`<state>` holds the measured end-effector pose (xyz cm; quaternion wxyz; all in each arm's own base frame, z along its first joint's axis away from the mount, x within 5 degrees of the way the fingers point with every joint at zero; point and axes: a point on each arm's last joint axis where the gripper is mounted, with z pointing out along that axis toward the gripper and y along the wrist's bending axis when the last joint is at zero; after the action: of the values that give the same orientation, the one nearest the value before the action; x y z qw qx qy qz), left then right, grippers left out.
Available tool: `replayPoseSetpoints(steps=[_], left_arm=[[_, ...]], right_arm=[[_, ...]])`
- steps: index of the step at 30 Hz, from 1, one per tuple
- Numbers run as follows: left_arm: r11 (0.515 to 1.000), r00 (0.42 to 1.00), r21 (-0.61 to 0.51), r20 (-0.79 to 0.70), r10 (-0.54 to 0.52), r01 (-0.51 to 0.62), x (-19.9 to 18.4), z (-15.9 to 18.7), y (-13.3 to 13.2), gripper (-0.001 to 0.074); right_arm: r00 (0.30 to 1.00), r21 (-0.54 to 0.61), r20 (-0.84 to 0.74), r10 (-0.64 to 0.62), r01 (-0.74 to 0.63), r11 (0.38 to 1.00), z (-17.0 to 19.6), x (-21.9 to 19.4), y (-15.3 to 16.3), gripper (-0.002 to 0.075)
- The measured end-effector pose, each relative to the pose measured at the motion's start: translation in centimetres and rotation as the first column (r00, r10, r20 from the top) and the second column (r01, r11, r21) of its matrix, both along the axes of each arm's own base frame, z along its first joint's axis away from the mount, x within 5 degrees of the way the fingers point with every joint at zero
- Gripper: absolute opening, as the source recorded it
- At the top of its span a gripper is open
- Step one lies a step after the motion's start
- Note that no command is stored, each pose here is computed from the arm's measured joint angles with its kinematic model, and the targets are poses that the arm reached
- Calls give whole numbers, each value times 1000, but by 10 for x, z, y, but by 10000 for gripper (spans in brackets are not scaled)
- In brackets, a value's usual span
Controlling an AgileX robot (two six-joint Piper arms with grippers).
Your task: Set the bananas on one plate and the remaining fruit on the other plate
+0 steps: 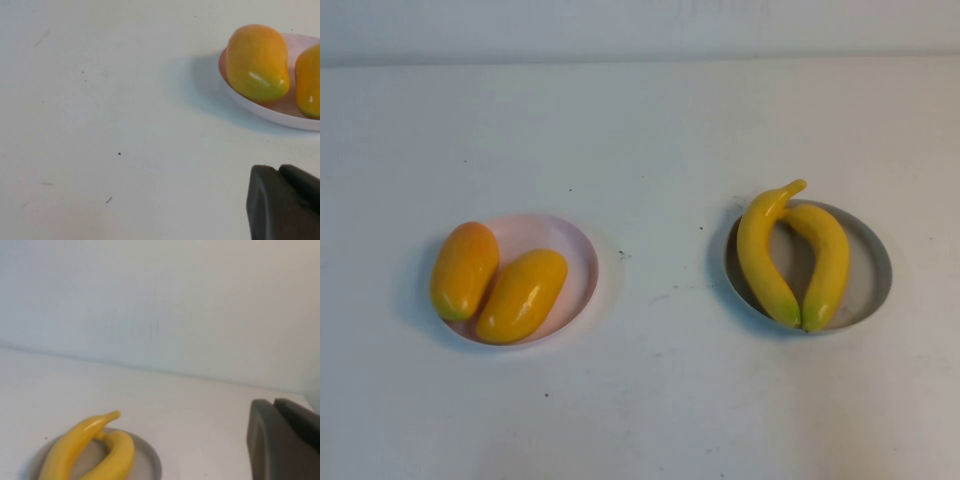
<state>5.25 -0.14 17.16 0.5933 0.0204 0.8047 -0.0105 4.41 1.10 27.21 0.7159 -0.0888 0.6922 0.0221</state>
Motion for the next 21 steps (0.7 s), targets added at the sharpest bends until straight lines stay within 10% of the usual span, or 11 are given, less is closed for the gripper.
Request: replayPoseSetpoints(steps=[21], left_arm=[[1000,1000,0,-2,0,0,0,0,0,-2]], right_arm=[[980,33,-200,6,0,999,-89,10,1,-15]])
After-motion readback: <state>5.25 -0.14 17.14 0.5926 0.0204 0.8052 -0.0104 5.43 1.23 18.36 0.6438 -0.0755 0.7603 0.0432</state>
